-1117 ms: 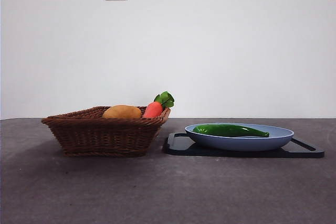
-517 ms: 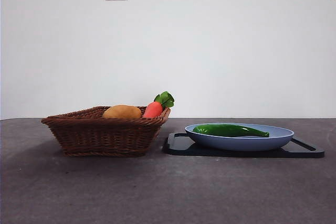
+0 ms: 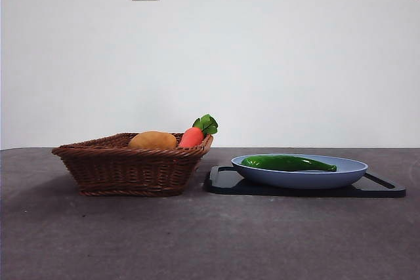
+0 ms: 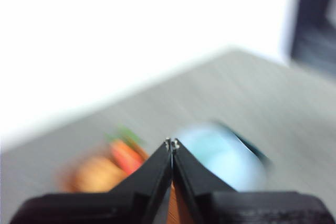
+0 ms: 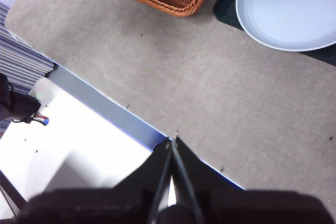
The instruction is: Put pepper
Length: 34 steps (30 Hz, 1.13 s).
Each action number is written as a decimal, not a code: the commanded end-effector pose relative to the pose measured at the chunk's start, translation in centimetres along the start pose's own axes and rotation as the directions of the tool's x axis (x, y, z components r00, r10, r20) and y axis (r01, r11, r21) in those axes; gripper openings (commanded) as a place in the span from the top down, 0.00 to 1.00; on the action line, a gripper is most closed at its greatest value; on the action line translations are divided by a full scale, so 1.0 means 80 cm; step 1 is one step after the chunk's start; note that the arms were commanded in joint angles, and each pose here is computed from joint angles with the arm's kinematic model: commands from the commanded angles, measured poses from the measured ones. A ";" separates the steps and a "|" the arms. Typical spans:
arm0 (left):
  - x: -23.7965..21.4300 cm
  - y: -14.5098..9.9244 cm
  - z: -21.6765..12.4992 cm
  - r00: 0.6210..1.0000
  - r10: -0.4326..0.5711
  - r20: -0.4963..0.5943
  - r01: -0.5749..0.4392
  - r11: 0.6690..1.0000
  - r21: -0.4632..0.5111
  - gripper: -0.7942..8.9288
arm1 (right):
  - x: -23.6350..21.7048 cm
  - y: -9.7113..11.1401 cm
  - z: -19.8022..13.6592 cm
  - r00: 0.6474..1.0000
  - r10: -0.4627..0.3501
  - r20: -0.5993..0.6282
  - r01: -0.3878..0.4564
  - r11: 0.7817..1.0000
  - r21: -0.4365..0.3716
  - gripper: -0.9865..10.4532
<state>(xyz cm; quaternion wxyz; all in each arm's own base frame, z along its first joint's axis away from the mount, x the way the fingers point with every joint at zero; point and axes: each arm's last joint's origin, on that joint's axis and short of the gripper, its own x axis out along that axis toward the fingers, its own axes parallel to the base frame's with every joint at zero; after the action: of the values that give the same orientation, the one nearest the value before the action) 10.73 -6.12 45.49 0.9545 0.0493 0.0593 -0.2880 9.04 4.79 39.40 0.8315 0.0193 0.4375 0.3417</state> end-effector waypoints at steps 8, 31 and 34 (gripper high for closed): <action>-0.053 0.029 -0.089 0.808 0.456 0.372 -0.484 0.875 -0.021 0.91 | -0.003 0.002 0.001 1.000 0.001 -0.003 -0.001 1.000 0.003 0.90; -0.008 0.035 -0.340 0.800 0.580 0.156 -0.551 0.812 -0.194 0.91 | -0.003 0.002 0.001 1.000 0.001 -0.003 -0.001 1.000 0.003 0.90; -0.006 0.036 -0.350 0.805 0.579 0.128 -0.549 0.809 -0.210 0.91 | -0.003 0.002 0.001 1.000 0.001 -0.003 -0.001 1.000 0.003 0.90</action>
<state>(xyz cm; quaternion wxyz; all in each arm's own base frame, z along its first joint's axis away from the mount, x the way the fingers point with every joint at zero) 9.63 0.07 17.99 0.9993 -0.0305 -0.0176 0.0122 9.05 4.79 39.40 0.8316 0.0193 0.4374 0.3417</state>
